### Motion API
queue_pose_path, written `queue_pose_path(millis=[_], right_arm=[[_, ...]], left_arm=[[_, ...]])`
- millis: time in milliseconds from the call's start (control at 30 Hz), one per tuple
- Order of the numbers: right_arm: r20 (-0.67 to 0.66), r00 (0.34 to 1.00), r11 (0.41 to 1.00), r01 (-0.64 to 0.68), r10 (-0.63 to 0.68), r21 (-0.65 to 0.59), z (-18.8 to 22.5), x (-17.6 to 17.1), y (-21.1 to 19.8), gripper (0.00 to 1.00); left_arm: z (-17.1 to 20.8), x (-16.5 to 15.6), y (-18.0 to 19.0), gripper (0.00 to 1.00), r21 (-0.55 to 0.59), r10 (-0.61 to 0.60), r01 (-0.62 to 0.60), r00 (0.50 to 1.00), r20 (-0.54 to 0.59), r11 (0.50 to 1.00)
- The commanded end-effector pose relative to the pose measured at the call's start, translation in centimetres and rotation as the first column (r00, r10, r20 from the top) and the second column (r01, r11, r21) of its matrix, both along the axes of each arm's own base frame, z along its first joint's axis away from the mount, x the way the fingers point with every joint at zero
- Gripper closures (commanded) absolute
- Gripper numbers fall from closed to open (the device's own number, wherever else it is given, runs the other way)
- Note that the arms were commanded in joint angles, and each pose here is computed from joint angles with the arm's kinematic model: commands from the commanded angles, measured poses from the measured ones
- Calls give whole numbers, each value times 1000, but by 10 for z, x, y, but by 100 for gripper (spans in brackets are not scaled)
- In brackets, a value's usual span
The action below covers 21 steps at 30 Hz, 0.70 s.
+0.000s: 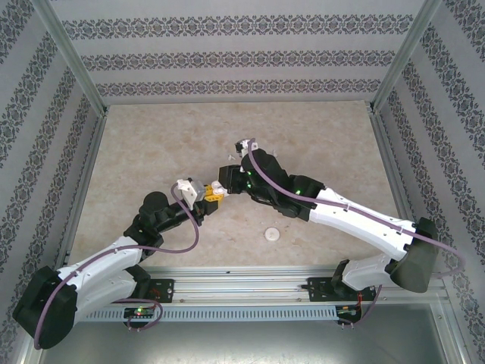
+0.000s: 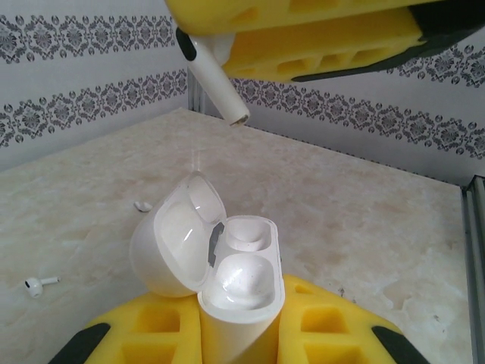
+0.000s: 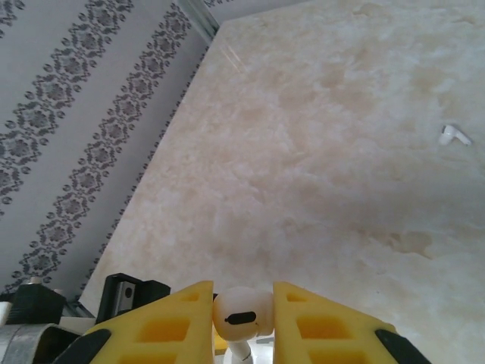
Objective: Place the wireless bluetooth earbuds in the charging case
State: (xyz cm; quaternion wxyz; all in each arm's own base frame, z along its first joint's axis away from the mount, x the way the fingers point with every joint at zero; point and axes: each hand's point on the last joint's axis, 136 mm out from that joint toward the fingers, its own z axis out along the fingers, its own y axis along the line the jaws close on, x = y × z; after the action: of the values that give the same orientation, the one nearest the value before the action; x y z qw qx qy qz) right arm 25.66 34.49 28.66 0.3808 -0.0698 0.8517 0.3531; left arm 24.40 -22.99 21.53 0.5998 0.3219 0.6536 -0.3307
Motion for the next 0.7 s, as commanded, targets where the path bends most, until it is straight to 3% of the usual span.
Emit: queue_pose_path(millis=[0, 667], right_arm=[[11, 1000, 999, 1, -2, 36, 0, 0, 9, 80], [26, 999, 997, -49, 47, 63, -11, -12, 16, 80]], left_arm=[[33, 1, -2, 100, -79, 6, 0, 997, 75, 997], [54, 4, -2, 100, -172, 16, -9, 999, 44, 985]])
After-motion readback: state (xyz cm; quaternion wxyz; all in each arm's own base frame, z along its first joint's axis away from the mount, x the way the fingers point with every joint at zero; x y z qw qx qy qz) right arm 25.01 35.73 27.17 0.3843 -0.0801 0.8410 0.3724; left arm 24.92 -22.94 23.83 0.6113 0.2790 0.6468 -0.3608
